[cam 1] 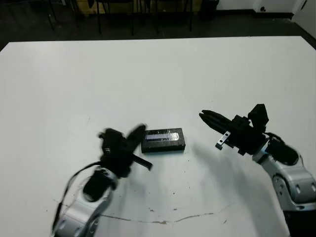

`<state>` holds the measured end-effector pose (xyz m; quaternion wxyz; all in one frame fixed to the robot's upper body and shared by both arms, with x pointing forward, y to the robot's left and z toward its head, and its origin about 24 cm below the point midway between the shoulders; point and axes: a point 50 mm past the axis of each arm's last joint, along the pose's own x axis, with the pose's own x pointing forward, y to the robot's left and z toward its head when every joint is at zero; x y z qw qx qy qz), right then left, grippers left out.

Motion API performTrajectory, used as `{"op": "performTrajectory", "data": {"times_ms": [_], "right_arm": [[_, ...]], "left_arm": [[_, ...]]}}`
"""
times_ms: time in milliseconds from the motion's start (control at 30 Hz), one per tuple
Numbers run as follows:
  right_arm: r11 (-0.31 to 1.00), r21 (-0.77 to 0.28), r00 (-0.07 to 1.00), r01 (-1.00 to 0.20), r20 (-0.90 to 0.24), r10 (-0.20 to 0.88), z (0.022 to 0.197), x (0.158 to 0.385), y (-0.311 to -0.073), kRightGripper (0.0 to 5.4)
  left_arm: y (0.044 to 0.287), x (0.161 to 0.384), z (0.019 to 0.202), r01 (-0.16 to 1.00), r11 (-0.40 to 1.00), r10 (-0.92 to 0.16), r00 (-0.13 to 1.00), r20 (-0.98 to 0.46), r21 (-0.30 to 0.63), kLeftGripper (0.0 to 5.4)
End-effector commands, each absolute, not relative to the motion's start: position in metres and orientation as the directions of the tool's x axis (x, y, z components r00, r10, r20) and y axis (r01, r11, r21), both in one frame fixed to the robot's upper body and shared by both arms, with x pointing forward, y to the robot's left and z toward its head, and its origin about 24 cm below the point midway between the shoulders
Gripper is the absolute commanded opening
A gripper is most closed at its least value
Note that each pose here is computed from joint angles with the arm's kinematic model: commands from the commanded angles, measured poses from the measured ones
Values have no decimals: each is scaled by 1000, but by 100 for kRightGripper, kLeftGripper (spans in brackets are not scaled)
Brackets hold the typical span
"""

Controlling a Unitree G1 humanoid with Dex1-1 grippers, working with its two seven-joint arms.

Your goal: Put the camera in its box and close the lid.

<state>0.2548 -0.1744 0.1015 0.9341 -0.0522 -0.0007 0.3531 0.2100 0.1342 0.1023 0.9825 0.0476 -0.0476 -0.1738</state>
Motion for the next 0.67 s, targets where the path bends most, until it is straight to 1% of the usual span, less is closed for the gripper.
{"op": "performTrajectory", "data": {"times_ms": [33, 167, 267, 333, 400, 467, 567, 667], "right_arm": [[786, -56, 788, -616, -50, 614, 99, 251, -174, 0], [841, -64, 843, -537, -15, 538, 100, 252, -171, 0], [865, -97, 870, -492, -16, 493, 100, 254, -169, 0], [866, -111, 871, -488, -11, 490, 101, 256, -168, 0], [866, -124, 873, -484, 4, 489, 103, 257, -166, 0], [876, -153, 882, -458, 44, 469, 105, 257, -163, 0], [891, -189, 895, -412, 101, 435, 105, 257, -160, 0], [899, -202, 904, -388, 109, 414, 103, 256, -158, 0]], "left_arm": [[157, 210, 106, 280, 947, -297, 950, 99, 157, 2], [181, 211, 110, 227, 953, -252, 962, 109, 203, 2], [192, 211, 107, 173, 966, -201, 970, 137, 192, 2], [198, 212, 103, 122, 978, -152, 973, 173, 171, 2], [204, 214, 98, 59, 991, -81, 979, 187, 119, 2], [208, 215, 95, 9, 997, -24, 980, 198, 79, 2], [210, 216, 93, -42, 999, 34, 978, 207, 35, 2], [211, 217, 93, -73, 997, 70, 975, 210, 4, 2]]}}
